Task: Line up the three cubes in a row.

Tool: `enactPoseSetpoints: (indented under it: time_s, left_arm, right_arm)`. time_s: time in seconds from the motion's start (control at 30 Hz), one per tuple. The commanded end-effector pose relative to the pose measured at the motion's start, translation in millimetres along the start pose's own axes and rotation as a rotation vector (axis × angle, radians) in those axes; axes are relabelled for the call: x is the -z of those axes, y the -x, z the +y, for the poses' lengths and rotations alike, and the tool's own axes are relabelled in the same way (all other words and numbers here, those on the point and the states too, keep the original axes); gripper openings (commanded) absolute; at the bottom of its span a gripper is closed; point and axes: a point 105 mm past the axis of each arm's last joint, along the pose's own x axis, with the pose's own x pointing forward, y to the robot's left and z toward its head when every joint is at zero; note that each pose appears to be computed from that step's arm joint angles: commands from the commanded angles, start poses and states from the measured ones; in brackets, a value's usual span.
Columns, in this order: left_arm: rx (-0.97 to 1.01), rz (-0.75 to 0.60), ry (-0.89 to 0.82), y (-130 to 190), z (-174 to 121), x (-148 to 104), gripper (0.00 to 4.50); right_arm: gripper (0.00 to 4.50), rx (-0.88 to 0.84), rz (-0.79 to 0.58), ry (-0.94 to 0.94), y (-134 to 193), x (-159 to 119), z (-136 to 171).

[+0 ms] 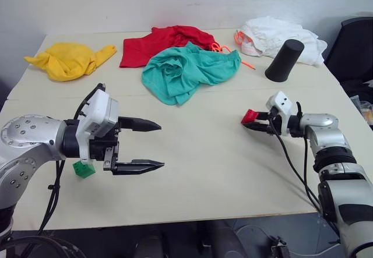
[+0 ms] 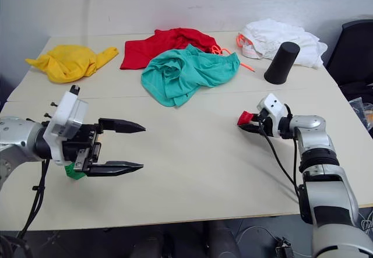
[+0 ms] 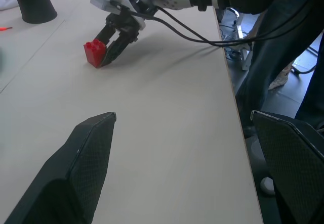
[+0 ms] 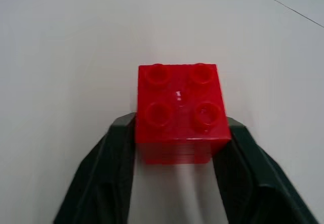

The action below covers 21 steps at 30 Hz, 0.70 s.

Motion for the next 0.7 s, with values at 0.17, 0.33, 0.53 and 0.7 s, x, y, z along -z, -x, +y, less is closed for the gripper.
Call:
enactPoseSetpoints:
  time_s: [0.17,0.33,0.53,0.7]
  left_arm:
    - [0.042,0.005,-0.043,0,1,-3,4.50]
    - [0.129,0.053,-0.052,-5,-5,7,4.50]
    - [0.172,0.050,-0.071,-17,-5,10,4.50]
    - [0.202,0.045,-0.092,-23,-8,10,4.50]
  right_arm:
    - [1.49,-0.195,-0.081,0.095,8,-26,23]
    - [1.49,-0.564,-0.109,0.241,23,-47,107]
    - [1.49,-0.589,-0.113,0.363,19,-36,154]
    - [1.49,-0.589,-0.061,0.390,14,-13,166]
